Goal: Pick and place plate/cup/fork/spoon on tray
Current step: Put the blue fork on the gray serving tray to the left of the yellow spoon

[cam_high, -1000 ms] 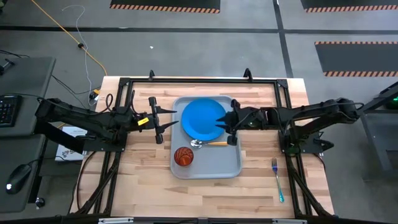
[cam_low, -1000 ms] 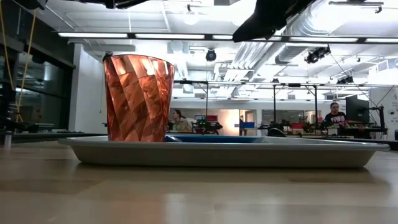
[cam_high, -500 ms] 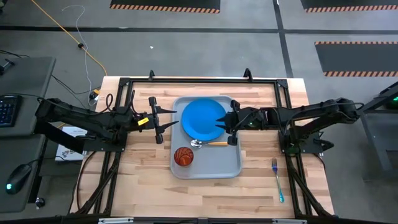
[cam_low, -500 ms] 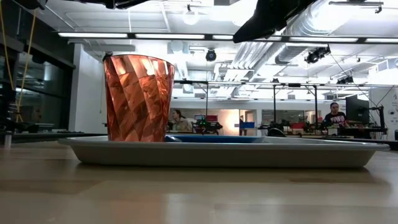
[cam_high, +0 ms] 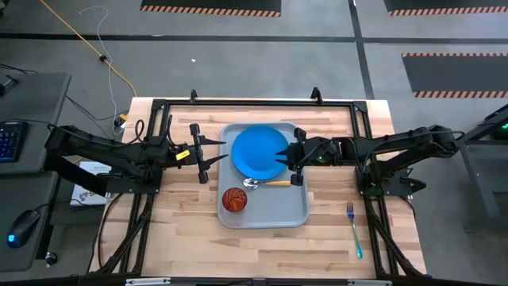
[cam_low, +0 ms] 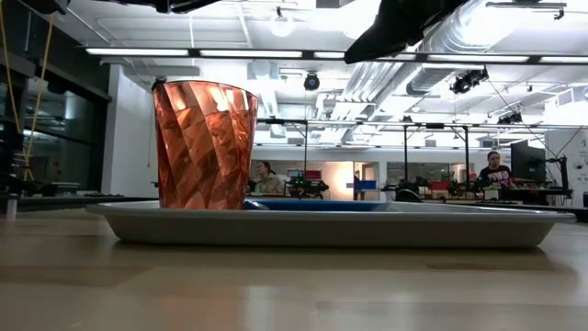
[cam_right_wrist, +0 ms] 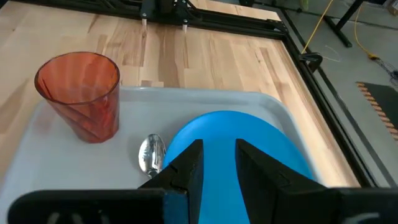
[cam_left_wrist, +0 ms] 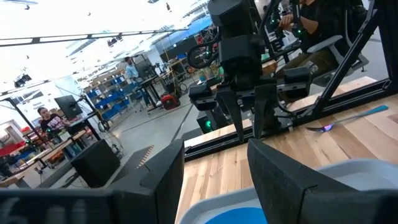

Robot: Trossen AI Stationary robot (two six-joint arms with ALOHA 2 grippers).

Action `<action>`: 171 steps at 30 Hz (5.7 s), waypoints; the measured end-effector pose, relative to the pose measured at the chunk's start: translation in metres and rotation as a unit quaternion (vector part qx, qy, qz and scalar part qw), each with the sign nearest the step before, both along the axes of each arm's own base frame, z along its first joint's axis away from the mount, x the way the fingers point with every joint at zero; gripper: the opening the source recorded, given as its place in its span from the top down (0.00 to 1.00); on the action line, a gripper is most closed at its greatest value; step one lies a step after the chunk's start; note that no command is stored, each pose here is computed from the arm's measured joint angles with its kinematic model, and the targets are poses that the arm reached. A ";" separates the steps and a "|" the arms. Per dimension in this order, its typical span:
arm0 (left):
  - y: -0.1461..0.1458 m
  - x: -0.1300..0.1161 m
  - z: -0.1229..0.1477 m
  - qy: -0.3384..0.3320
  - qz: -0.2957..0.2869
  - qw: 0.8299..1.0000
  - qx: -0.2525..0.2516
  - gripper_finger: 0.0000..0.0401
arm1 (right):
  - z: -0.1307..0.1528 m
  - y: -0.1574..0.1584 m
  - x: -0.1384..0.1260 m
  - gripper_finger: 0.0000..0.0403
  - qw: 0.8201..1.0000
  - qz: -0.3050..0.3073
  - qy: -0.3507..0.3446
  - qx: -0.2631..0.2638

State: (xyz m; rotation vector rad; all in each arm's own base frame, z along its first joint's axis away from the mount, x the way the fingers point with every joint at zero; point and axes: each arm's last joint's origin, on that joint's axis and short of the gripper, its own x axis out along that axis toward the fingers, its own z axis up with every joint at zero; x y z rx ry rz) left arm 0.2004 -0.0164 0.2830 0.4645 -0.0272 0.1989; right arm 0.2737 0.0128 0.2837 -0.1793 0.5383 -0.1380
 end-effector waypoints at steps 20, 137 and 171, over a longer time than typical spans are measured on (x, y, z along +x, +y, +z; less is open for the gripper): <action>0.000 0.000 -0.001 0.003 0.000 1.000 0.000 0.58 | -0.040 -0.004 -0.046 0.79 0.938 -0.144 0.280 0.147; 0.000 0.000 0.002 -0.007 0.003 1.000 0.007 0.58 | -0.142 0.175 -0.139 0.48 0.650 -0.590 0.372 0.302; 0.000 0.000 0.002 -0.009 0.002 1.000 0.006 0.58 | -0.148 0.182 -0.131 0.93 0.700 -0.510 0.387 0.317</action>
